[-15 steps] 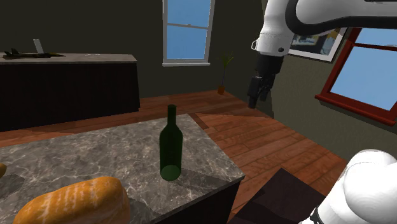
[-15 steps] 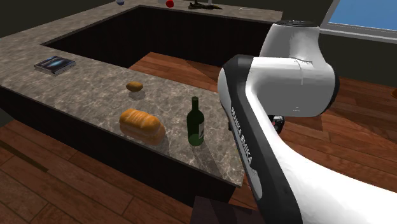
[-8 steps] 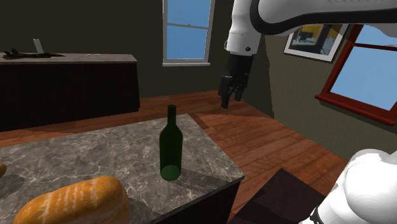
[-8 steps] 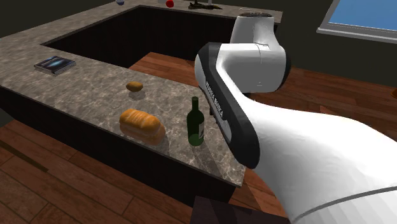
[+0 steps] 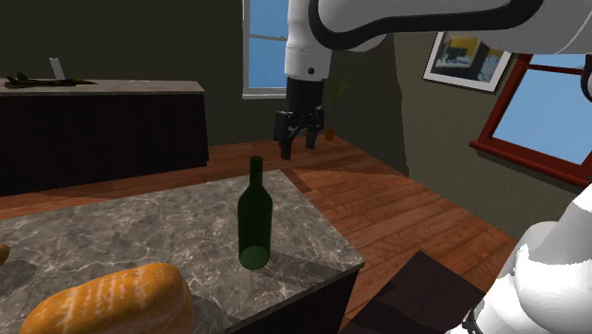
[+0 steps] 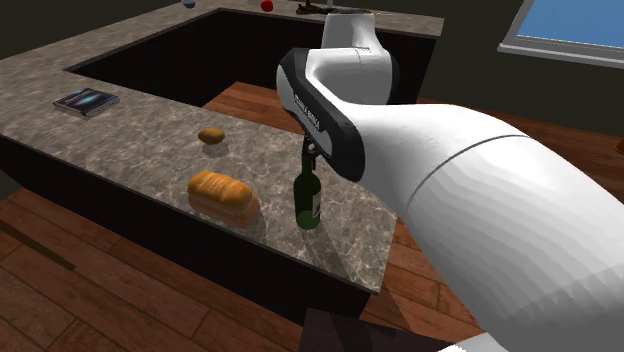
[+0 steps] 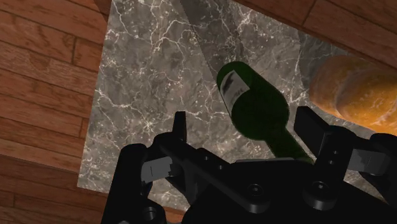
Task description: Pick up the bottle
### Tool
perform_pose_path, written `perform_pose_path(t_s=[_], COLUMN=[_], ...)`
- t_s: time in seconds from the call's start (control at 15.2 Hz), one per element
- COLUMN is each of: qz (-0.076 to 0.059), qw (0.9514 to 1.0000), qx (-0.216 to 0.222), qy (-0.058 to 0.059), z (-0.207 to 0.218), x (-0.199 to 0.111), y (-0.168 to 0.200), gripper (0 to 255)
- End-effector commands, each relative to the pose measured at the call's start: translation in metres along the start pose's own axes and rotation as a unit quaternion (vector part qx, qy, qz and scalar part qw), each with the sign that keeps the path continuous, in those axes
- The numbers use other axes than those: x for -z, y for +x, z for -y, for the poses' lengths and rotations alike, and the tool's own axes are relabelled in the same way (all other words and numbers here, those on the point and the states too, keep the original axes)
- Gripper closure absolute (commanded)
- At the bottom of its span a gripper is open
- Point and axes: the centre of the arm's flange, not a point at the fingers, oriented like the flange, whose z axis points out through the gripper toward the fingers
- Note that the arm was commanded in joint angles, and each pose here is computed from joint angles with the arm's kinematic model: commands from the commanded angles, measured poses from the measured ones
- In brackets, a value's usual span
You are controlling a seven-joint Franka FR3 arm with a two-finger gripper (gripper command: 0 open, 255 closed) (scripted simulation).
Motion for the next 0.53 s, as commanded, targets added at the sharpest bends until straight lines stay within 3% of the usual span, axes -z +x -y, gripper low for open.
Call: perform_pose_path(t_s=[0.0,0.46], qz=[0.001,0.003], qw=[1.0000,0.9999], qx=[0.004,0.015], qy=[0.002,0.007], z=[0.019,0.064], x=[-0.003,-0.012], y=[0.020,0.076], gripper=[0,0])
